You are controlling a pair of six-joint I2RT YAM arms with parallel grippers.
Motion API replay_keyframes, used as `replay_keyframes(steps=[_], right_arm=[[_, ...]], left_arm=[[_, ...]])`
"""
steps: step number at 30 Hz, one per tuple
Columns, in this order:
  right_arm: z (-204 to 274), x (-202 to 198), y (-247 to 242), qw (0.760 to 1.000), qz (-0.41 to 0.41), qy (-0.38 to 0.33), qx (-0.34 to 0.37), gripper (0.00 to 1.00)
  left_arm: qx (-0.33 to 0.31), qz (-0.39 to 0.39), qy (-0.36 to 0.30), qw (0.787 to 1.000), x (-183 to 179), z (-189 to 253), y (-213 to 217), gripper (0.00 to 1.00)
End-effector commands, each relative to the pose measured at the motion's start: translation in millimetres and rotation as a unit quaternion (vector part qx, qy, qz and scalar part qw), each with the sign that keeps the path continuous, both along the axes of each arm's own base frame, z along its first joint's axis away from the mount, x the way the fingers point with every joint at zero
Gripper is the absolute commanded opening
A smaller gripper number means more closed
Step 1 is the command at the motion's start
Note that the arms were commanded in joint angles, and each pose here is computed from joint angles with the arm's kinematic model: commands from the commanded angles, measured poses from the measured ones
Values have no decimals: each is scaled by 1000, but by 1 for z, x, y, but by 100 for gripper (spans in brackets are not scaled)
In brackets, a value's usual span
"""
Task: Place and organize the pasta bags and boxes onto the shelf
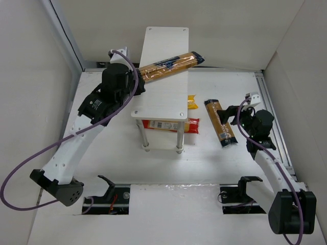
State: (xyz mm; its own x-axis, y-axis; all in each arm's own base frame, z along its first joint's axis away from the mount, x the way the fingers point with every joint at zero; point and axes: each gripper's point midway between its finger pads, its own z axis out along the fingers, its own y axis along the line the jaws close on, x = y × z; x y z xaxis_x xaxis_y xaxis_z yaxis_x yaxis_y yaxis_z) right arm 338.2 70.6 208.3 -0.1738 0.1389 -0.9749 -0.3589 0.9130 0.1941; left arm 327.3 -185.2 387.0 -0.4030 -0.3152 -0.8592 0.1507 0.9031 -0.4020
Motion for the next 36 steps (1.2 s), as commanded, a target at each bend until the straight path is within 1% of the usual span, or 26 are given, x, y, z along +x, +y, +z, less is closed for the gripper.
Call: replay_keyframes(steps=[1, 4, 5, 7, 8, 11, 12, 16, 17, 18, 19, 20, 24, 26, 27, 28, 29, 30, 31, 32, 33, 34, 35, 36], right_arm=[[16, 1, -2, 999, -3, -34, 2, 100], [16, 1, -2, 999, -3, -34, 2, 100], [16, 2, -3, 999, -8, -34, 1, 100], [16, 3, -5, 999, -12, -34, 1, 100], [16, 3, -5, 999, -12, -34, 1, 100], [16, 3, -5, 999, -12, -34, 1, 100], [16, 3, -5, 999, -12, -34, 1, 100], [16, 3, -6, 999, -17, -34, 0, 100], [16, 3, -7, 999, -16, -36, -4, 100], [11, 2, -7, 999, -16, -28, -11, 100], [14, 3, -7, 999, -16, -29, -11, 100], [14, 3, -8, 999, -15, -31, -18, 100], [9, 6, -16, 999, -29, -21, -36, 100], [-3, 9, -22, 998, -30, 10, -57, 100], [-10, 12, -28, 996, -45, 30, -66, 100], [-14, 19, -34, 995, -49, 52, -72, 100], [-28, 17, -34, 992, -45, 84, -78, 100], [-34, 19, -32, 991, -33, 95, -85, 100], [-39, 21, -34, 990, -28, 107, -88, 100], [-53, 27, -34, 986, -16, 134, -97, 100], [-60, 29, -31, 984, 0, 147, -103, 100], [-67, 31, -24, 982, 27, 160, -100, 100], [-82, 40, -23, 976, 39, 189, -99, 100], [-95, 39, -21, 970, 57, 211, -108, 100]], left_arm=[[13, 29, 0, 1000, 16, -1, 2, 0], [51, 60, 41, 996, 32, -26, 4, 0], [61, 83, 45, 994, 37, -29, 10, 0], [70, 100, 51, 991, 48, -36, 14, 0], [75, 118, 48, 989, 56, -35, 19, 0], [81, 132, 45, 987, 70, -37, 17, 0], [80, 144, 39, 986, 75, -32, 21, 0], [99, 147, 12, 984, 104, -25, 20, 0], [103, 153, 12, 983, 112, -25, 23, 0], [112, 151, 24, 982, 120, -36, 19, 0], [109, 155, 12, 982, 126, -24, 20, 0], [117, 158, 12, 980, 129, -24, 22, 0], [117, 152, 7, 981, 131, -20, 19, 0], [114, 158, 0, 981, 124, -15, 25, 0], [109, 159, -6, 981, 120, -11, 27, 0], [90, 163, -24, 982, 110, 7, 33, 2], [94, 162, -19, 982, 103, -1, 36, 11], [85, 152, -25, 984, 95, 3, 36, 38], [74, 142, -34, 987, 87, 8, 36, 60], [43, 139, -70, 987, 67, 38, 45, 81], [44, 127, -64, 989, 58, 26, 45, 94], [34, 118, -76, 989, 46, 32, 46, 100], [7, 121, -113, 986, 21, 58, 59, 100], [-1, 117, -104, 988, 11, 44, 59, 100]])
